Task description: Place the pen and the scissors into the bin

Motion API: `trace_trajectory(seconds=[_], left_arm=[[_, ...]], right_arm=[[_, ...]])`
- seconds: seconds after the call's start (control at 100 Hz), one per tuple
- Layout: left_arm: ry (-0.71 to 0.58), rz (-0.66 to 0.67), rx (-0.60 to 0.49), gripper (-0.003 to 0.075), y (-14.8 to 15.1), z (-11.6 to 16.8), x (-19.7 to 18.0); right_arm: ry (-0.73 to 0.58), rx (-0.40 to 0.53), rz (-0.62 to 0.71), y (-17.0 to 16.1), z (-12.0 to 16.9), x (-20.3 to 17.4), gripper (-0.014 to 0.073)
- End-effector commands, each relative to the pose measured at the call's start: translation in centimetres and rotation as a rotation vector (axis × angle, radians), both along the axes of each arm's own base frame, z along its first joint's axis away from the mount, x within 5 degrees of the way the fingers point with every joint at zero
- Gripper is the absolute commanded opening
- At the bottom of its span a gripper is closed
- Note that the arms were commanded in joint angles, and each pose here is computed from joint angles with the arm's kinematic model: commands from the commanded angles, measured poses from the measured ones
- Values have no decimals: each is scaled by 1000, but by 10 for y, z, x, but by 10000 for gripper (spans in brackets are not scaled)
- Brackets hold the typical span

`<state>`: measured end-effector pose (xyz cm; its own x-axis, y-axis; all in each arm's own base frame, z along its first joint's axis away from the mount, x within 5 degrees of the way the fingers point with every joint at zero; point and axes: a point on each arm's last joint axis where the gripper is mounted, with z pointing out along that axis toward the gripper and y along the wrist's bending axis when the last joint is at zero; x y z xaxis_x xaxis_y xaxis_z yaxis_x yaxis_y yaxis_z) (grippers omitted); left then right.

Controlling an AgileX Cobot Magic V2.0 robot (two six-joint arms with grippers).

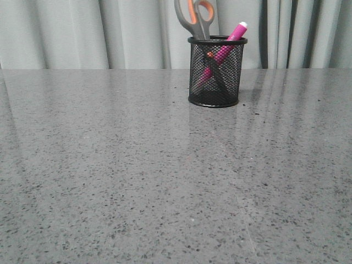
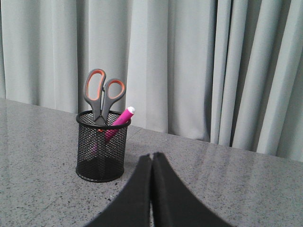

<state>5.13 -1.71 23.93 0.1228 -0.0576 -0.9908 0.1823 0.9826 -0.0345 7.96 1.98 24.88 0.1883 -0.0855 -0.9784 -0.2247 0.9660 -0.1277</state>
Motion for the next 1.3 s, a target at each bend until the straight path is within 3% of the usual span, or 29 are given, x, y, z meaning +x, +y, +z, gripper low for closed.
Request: trace_trajectory(seconds=[0.0,1.2,1.29], left_arm=[[-18,5,-28,-19,1,9,-1],[-19,11,-45,-19,1,9,-1],[-10,27,-2,-19,2,8,0]], right_arm=[[-87,12,-25,-2,14,0,-76],[-86,12,-25,-2,14,0,-76],[-86,12,-25,-2,14,0,-76]])
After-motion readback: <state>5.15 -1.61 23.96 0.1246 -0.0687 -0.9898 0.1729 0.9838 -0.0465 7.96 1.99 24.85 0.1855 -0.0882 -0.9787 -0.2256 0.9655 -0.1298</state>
